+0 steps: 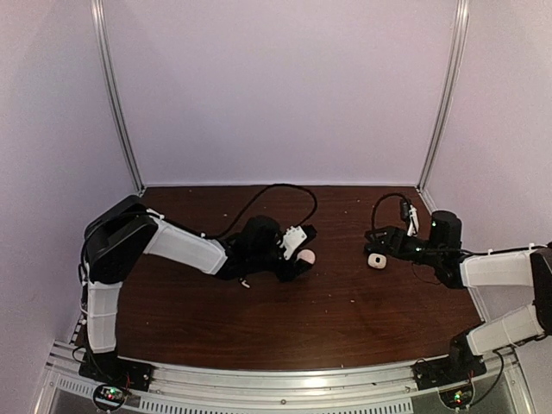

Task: Insert the wireless bluetooth earbuds into the charging case
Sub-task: Pick up the charging case from the center of the board, then pass from the left arm to the right

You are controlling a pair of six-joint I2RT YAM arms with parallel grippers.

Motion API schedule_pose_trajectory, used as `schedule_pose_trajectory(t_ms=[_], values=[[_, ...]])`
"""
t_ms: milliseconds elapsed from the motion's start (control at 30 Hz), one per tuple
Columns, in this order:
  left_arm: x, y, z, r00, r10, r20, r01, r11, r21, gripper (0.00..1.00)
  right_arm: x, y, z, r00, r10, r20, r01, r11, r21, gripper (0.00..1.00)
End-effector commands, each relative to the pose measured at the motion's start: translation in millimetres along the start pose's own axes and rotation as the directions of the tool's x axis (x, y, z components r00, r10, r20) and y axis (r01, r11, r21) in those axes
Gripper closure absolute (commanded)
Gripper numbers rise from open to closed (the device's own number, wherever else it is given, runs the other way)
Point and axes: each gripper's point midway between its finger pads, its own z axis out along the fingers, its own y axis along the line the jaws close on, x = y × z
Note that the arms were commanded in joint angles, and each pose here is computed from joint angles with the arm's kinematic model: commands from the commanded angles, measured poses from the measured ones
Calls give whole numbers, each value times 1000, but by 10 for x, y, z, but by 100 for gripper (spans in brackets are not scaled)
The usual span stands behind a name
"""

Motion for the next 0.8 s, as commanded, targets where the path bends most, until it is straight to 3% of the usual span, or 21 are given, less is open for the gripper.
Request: schedule_pose_trajectory(t_ms=[0,333,767], values=[[-887,130,-385,955,45,294,-9,992,-123,61,14,349,53,1000,-17,-24,14,991,-131,22],[-1378,-129,-749,898,190,398,-90,962,-256,61,29,901,169,995,-73,-61,54,960,-274,33],[-1534,-388,-883,862,271,428,-159,947,-281,62,116,1368,245,982,-175,-74,134,914,-382,52]])
